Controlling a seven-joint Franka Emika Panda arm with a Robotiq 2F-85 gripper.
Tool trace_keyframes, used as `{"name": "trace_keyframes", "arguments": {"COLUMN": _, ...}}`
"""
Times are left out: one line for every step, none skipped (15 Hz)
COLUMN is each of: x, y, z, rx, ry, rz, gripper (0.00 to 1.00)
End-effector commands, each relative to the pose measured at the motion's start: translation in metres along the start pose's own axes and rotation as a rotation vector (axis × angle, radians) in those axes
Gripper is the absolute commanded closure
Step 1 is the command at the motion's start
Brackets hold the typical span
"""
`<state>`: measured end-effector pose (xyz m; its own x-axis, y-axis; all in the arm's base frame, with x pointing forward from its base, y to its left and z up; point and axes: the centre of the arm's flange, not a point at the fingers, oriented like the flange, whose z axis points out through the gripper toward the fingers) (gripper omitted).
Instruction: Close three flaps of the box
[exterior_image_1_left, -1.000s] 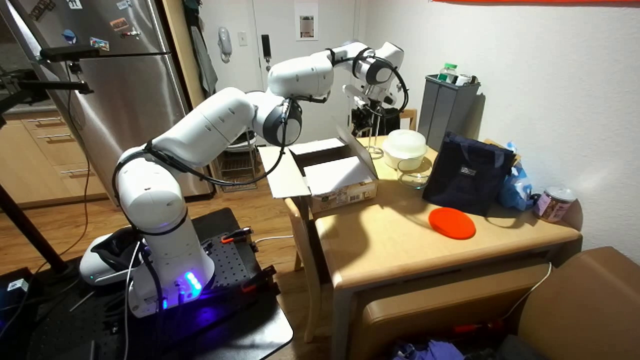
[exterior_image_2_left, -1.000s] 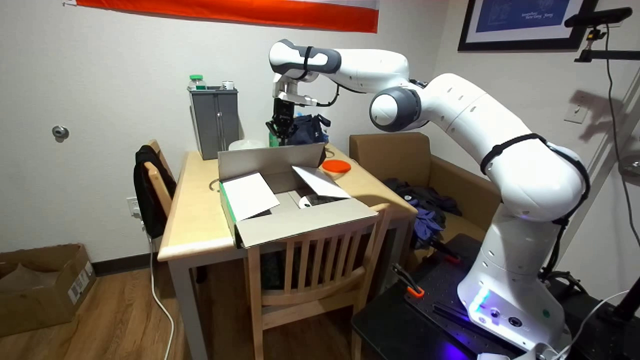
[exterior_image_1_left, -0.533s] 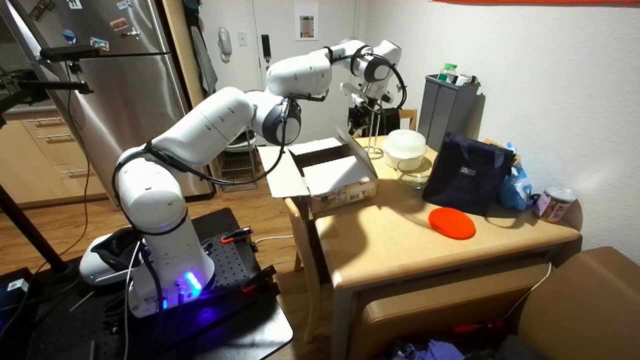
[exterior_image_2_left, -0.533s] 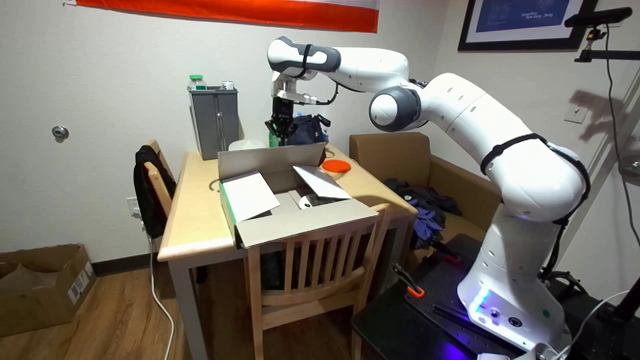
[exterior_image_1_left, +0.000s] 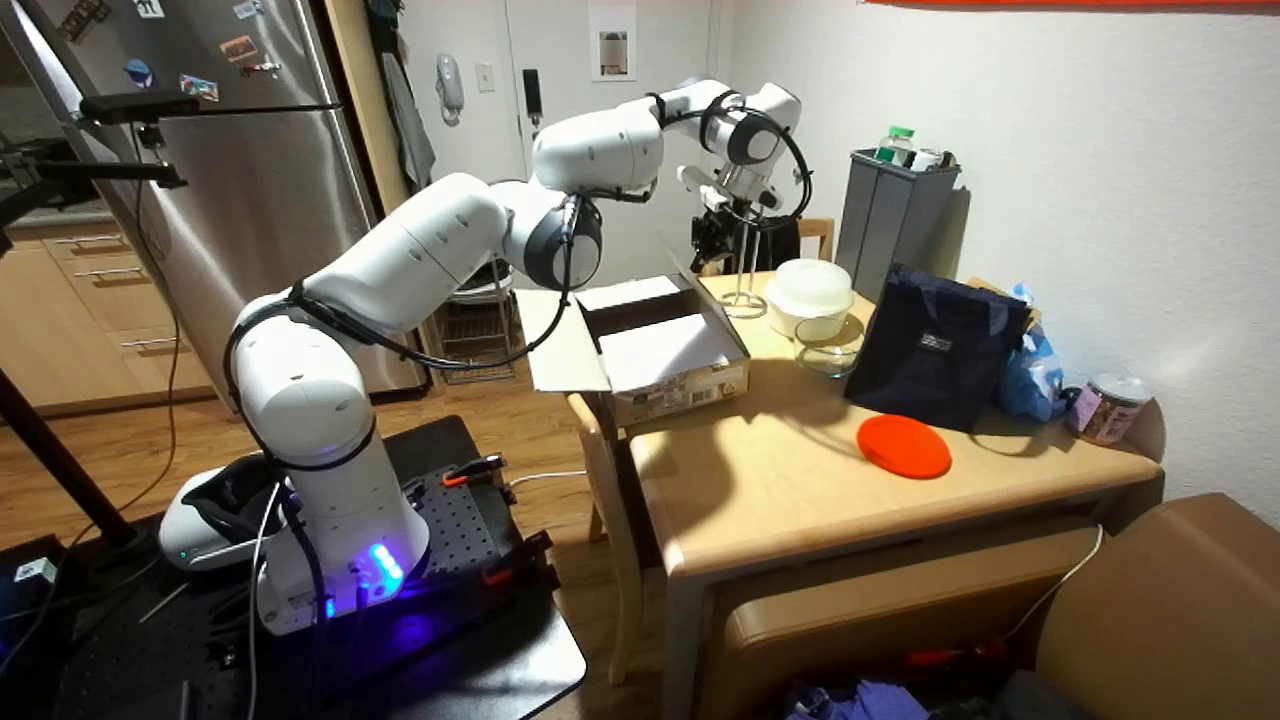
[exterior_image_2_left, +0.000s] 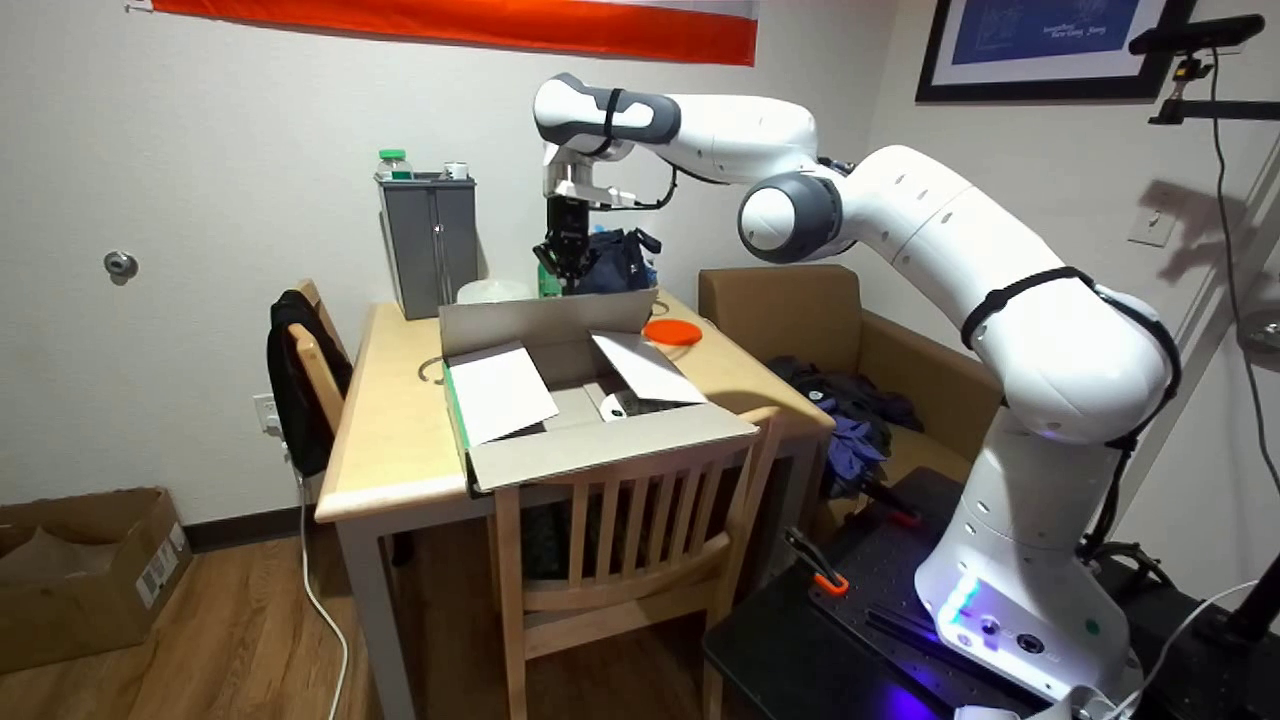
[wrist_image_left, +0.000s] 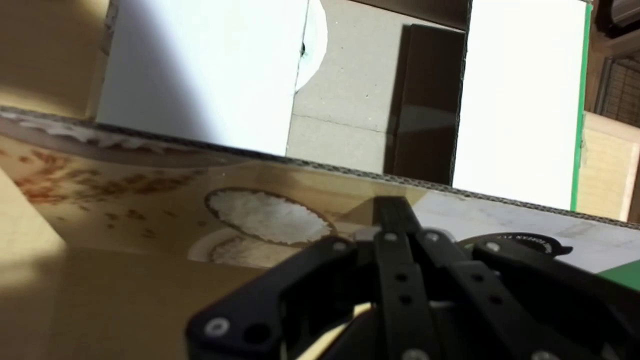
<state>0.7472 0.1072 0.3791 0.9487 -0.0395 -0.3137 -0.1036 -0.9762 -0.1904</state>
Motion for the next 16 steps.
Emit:
{"name": "trace_keyframes", "arguments": {"x": -0.022, "y": 0.001, "z": 0.026, "rx": 0.011, "ry": -0.069, "rz": 0.015, "gripper": 1.0}}
{"name": "trace_keyframes", "arguments": {"x": -0.021, "y": 0.001, "z": 0.03, "rx": 0.013, "ry": -0.075, "rz": 0.014, "gripper": 1.0}}
{"name": "trace_keyframes", "arguments": {"x": -0.02, "y": 0.001, "z": 0.034, "rx": 0.016, "ry": -0.079, "rz": 0.016, "gripper": 1.0}}
{"name": "trace_keyframes", "arguments": {"x": -0.019, "y": 0.001, "z": 0.038, "rx": 0.018, "ry": -0.086, "rz": 0.015, "gripper": 1.0}}
{"name": "trace_keyframes", "arguments": {"x": -0.019, "y": 0.001, "z": 0.043, "rx": 0.022, "ry": -0.093, "rz": 0.015, "gripper": 1.0}}
{"name": "trace_keyframes", "arguments": {"x": -0.019, "y": 0.001, "z": 0.046, "rx": 0.024, "ry": -0.099, "rz": 0.016, "gripper": 1.0}}
{"name": "trace_keyframes", "arguments": {"x": -0.019, "y": 0.001, "z": 0.051, "rx": 0.026, "ry": -0.107, "rz": 0.016, "gripper": 1.0}}
{"name": "trace_keyframes", "arguments": {"x": -0.018, "y": 0.001, "z": 0.055, "rx": 0.025, "ry": -0.11, "rz": 0.022, "gripper": 1.0}}
{"name": "trace_keyframes", "arguments": {"x": -0.017, "y": 0.003, "z": 0.061, "rx": 0.026, "ry": -0.119, "rz": 0.028, "gripper": 1.0}}
{"name": "trace_keyframes", "arguments": {"x": -0.015, "y": 0.004, "z": 0.068, "rx": 0.029, "ry": -0.131, "rz": 0.031, "gripper": 1.0}}
{"name": "trace_keyframes", "arguments": {"x": -0.015, "y": 0.005, "z": 0.075, "rx": 0.034, "ry": -0.147, "rz": 0.034, "gripper": 1.0}}
{"name": "trace_keyframes", "arguments": {"x": -0.015, "y": 0.007, "z": 0.084, "rx": 0.034, "ry": -0.168, "rz": 0.038, "gripper": 1.0}}
{"name": "trace_keyframes", "arguments": {"x": -0.015, "y": 0.008, "z": 0.095, "rx": 0.043, "ry": -0.191, "rz": 0.04, "gripper": 1.0}}
{"name": "trace_keyframes", "arguments": {"x": -0.014, "y": 0.009, "z": 0.106, "rx": 0.048, "ry": -0.212, "rz": 0.045, "gripper": 1.0}}
{"name": "trace_keyframes", "arguments": {"x": -0.013, "y": 0.012, "z": 0.117, "rx": 0.055, "ry": -0.233, "rz": 0.052, "gripper": 1.0}}
{"name": "trace_keyframes", "arguments": {"x": -0.011, "y": 0.015, "z": 0.128, "rx": 0.06, "ry": -0.247, "rz": 0.058, "gripper": 1.0}}
